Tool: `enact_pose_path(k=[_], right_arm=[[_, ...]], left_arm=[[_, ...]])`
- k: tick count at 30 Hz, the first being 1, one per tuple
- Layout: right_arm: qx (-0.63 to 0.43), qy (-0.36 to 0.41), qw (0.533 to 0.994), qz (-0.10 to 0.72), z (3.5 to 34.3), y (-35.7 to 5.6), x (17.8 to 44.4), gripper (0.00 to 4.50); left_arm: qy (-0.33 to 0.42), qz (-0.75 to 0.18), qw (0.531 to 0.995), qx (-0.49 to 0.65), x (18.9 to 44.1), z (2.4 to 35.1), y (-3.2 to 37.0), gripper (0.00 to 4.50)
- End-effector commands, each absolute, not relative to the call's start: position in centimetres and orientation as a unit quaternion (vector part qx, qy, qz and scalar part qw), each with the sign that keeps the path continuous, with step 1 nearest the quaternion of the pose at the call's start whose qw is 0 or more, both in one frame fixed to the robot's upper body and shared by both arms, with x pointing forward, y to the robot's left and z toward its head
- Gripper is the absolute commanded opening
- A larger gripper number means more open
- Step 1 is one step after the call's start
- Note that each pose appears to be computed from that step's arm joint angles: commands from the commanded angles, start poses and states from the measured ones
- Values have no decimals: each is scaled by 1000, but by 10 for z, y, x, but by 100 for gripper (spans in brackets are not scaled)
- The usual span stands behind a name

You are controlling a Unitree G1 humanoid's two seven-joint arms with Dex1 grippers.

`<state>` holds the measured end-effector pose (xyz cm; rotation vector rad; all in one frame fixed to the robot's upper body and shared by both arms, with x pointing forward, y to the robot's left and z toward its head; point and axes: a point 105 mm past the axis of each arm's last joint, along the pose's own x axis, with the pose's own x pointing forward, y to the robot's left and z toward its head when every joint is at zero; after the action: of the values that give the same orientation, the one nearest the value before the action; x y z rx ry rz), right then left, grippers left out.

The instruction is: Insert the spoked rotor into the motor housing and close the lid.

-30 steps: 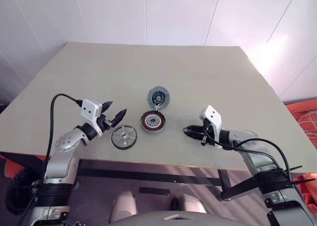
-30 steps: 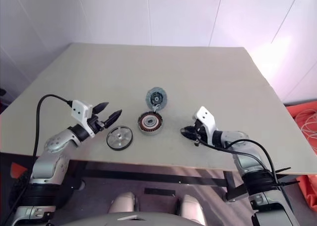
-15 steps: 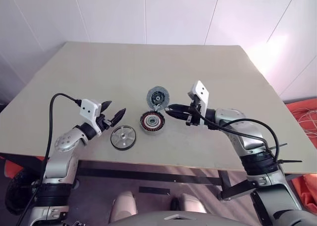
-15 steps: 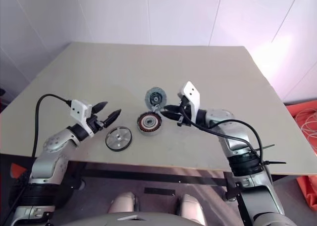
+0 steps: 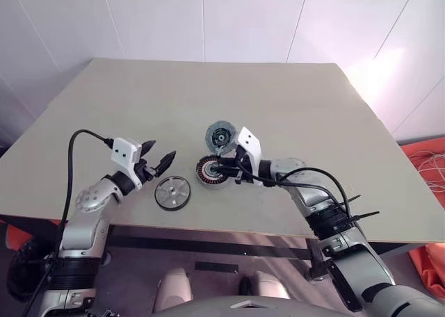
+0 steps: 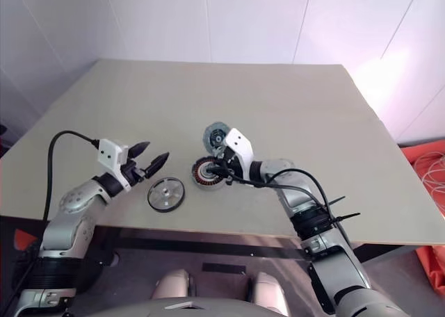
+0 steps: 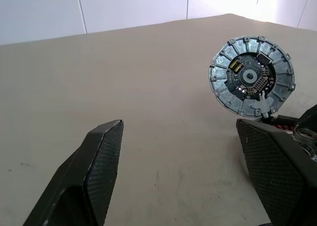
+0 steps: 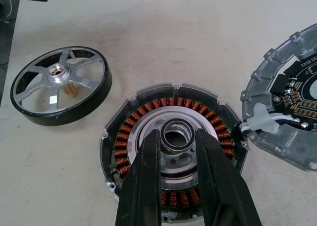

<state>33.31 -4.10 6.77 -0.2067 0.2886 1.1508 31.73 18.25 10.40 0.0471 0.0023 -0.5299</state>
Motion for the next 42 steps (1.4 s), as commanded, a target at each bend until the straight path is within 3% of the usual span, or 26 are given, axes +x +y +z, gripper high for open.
enact_pose_path(k=[1, 34, 42], right_arm=[[-111, 107, 824, 545, 83, -35, 339, 68], [-111, 127, 813, 557, 73, -34, 333, 68], [-118, 122, 815, 554, 73, -36, 334, 339]], left_arm=[[-27, -258, 965, 37, 318, 123, 184, 386], [-27, -250, 967, 40, 319, 124, 186, 386], [-26, -247, 968, 40, 318, 123, 188, 386]])
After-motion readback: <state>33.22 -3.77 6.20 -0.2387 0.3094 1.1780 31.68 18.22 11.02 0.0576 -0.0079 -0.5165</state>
